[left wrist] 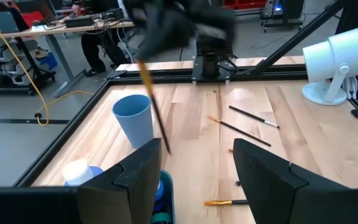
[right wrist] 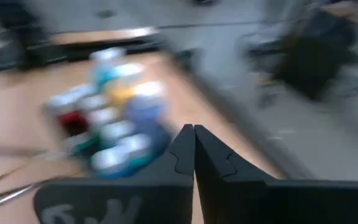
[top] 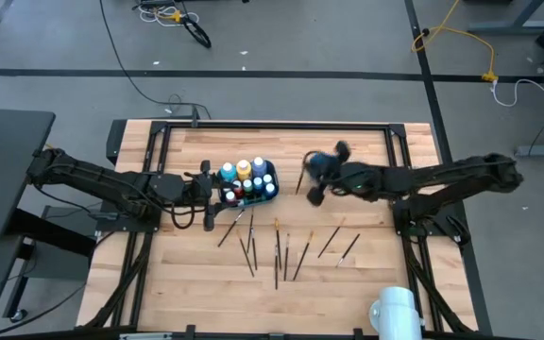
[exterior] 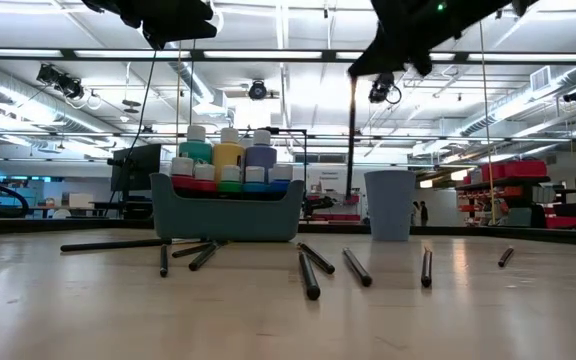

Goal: Pick & Place Paint Supplies
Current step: Put the orange paint brush into the blue cup

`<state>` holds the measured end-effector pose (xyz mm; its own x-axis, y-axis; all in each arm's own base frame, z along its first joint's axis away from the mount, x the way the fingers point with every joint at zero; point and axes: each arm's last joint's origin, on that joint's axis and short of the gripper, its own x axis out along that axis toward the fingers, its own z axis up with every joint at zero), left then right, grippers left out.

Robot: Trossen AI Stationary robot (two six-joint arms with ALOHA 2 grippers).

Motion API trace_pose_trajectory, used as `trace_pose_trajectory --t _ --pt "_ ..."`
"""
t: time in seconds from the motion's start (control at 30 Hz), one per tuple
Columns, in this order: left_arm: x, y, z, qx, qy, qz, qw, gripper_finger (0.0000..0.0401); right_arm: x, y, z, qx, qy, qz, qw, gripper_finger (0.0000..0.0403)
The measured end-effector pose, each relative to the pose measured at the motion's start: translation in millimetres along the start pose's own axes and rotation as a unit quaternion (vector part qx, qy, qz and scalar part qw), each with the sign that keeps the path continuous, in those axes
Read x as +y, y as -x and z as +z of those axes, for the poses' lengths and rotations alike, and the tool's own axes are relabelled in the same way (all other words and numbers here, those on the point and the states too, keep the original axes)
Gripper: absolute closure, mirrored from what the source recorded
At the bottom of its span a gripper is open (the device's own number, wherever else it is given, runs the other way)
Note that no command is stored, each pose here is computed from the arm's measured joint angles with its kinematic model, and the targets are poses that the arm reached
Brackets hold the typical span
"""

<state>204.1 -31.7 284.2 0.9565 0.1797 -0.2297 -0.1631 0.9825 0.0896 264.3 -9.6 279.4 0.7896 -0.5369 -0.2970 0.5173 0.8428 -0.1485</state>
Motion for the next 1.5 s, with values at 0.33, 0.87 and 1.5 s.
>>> trace_pose_trajectory --t 0.33,0.87,1.5 --pt "0 0 0 0.000 -0.003 0.000 1.000 0.0191 -39 14 16 -0.029 0.018 -0.156 0.987 0.0403" --pt "0 0 0 0.001 -0.004 0.000 1.000 0.0191 -51 -6 -26 0.063 -0.015 -0.132 0.989 0.0403" --pt "0 0 -1 0.004 -0.005 0.000 1.000 0.0191 -43 -14 -59 0.060 0.006 -0.080 0.995 0.0355"
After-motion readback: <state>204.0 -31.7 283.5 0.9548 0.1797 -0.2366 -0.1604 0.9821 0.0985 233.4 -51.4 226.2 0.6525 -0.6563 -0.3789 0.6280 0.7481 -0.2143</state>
